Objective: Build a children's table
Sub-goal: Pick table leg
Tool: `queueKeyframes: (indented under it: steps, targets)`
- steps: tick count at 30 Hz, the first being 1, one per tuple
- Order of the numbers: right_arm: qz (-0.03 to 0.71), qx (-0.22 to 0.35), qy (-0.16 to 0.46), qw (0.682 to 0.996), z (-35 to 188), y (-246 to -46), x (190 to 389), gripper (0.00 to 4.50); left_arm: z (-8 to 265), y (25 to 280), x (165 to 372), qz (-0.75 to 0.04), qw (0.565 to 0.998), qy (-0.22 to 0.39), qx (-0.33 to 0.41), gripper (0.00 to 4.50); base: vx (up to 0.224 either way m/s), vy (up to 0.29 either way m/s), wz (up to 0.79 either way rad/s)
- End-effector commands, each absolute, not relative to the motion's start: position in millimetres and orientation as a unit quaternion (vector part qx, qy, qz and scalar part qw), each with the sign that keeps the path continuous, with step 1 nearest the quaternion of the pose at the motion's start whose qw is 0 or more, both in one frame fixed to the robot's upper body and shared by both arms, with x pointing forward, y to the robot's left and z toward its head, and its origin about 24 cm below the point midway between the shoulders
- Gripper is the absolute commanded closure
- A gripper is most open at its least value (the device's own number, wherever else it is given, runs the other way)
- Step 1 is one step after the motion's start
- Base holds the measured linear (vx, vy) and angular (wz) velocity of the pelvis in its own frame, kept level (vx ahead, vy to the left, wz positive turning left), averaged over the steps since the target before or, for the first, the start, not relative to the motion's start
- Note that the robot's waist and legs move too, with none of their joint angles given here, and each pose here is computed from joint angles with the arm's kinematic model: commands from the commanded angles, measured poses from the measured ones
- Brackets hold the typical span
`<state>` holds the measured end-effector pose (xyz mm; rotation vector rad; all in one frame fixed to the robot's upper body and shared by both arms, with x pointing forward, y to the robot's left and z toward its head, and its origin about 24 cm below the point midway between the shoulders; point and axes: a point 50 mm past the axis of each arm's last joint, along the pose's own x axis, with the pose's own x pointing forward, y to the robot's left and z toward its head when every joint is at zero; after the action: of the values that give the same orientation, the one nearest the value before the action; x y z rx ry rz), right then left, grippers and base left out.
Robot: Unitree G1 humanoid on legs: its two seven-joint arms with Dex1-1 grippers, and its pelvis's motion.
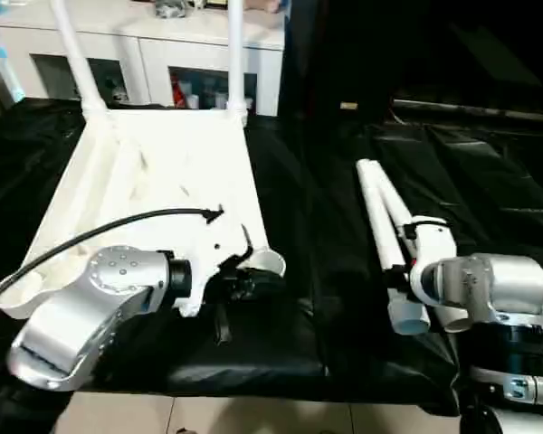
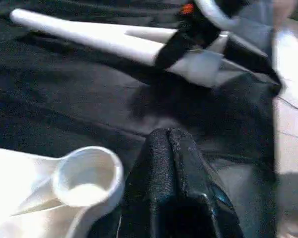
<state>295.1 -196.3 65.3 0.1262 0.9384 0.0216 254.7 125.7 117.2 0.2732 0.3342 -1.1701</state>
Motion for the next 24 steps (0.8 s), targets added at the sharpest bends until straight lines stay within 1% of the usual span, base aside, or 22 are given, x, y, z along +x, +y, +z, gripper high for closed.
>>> queueKeyframes:
  steps: [1, 2, 3, 4, 6, 7, 8, 9, 10, 11, 12, 13, 14, 15, 16, 17, 19, 20, 21, 22, 24]
  targets:
    - [0.015, 0.067, 0.409, 0.910, 80, -194.0, 301.7, 2.61, 121, 130, 268, -0.502, 0.844, 0.134, 0.130, 4.50, 0.000, 0.000, 0.00]
    - [0.022, 0.073, 0.387, 0.919, 86, -193.2, 304.5, 2.61, 122, 130, 275, -0.479, 0.860, 0.122, 0.125, 4.50, 0.000, 0.000, 0.00]
    - [0.023, 0.074, 0.385, 0.920, 87, -193.1, 304.8, 2.61, 122, 130, 276, -0.477, 0.862, 0.121, 0.124, 4.50, 0.000, 0.000, 0.00]
    - [0.026, 0.079, 0.363, 0.928, 92, -192.6, 307.6, 2.61, 124, 131, 283, -0.452, 0.877, 0.110, 0.119, 4.50, 0.000, 0.000, 0.00]
    - [0.045, 0.084, 0.312, 0.945, 103, -191.2, 311.8, 2.61, 126, 134, 297, -0.394, 0.908, 0.093, 0.110, 4.50, 0.000, 0.000, 0.00]
    - [0.064, 0.096, 0.283, 0.952, 113, -188.5, 314.0, 2.61, 130, 136, 307, -0.353, 0.927, 0.088, 0.088, 4.50, 0.000, 0.000, 0.00]
    - [0.064, 0.096, 0.283, 0.952, 113, -188.5, 314.0, 2.61, 130, 136, 307, -0.353, 0.927, 0.088, 0.088, 4.50, 0.000, 0.000, 0.00]
    - [0.098, 0.102, 0.255, 0.957, 120, -184.4, 314.3, 2.61, 134, 135, 312, -0.341, 0.935, 0.078, 0.067, 4.17, 0.000, 0.000, 0.00]
    - [0.127, 0.102, 0.232, 0.959, 125, -180.7, 314.2, 2.61, 139, 133, 315, -0.338, 0.938, 0.068, 0.038, 4.08, 0.000, 0.000, 0.00]
    - [0.176, 0.097, 0.193, 0.960, 132, -175.7, 313.1, 2.61, 148, 125, 318, -0.349, 0.935, 0.057, -0.024, 4.08, 0.000, 0.000, 0.00]
    - [0.200, 0.104, 0.181, 0.957, 134, -174.0, 311.7, 2.61, 152, 120, 318, -0.365, 0.927, 0.061, -0.059, 4.02, 0.000, 0.000, 0.00]
    - [0.230, 0.123, 0.166, 0.951, 135, -172.5, 309.4, 2.61, 155, 112, 318, -0.382, 0.917, 0.062, -0.095, 3.88, 0.000, 0.000, 0.00]
    - [0.234, 0.126, 0.163, 0.950, 136, -172.3, 309.0, 2.61, 155, 111, 318, -0.383, 0.916, 0.061, -0.099, 3.73, 0.051, 0.004, 0.03]
    - [0.297, 0.155, 0.142, 0.932, 137, -164.7, 298.2, 2.61, 157, 103, 319, -0.389, 0.906, 0.065, -0.154, 3.73, 0.000, 0.000, 0.00]
    - [0.303, 0.157, 0.141, 0.929, 137, -164.0, 296.8, 2.61, 157, 103, 319, -0.390, 0.905, 0.066, -0.160, 3.61, 0.000, 0.000, 0.00]
    - [0.317, 0.160, 0.139, 0.924, 137, -162.0, 293.7, 2.61, 158, 99, 319, -0.398, 0.899, 0.071, -0.171, 3.58, 0.000, 0.000, 0.00]
    - [0.368, 0.169, 0.136, 0.904, 138, -153.3, 284.0, 2.61, 165, 85, 313, -0.451, 0.864, 0.075, -0.213, 3.41, 0.000, 0.000, 0.00]
    - [0.368, 0.169, 0.136, 0.904, 138, -153.3, 284.0, 2.61, 165, 85, 313, -0.451, 0.864, 0.075, -0.213, 3.29, 0.000, 0.000, 0.00]
    - [0.389, 0.165, 0.135, 0.896, 136, -150.3, 279.9, 2.61, 169, 77, 311, -0.472, 0.844, 0.080, -0.242, 3.29, 0.000, 0.000, 0.00]
    - [0.396, 0.164, 0.134, 0.893, 136, -149.5, 277.8, 2.61, 170, 73, 310, -0.478, 0.836, 0.083, -0.256, 3.16, 0.000, 0.000, 0.00]
    - [0.405, 0.166, 0.130, 0.890, 137, -149.3, 275.0, 2.61, 173, 68, 311, -0.478, 0.831, 0.090, -0.272, 3.11, 0.000, 0.000, 0.00]
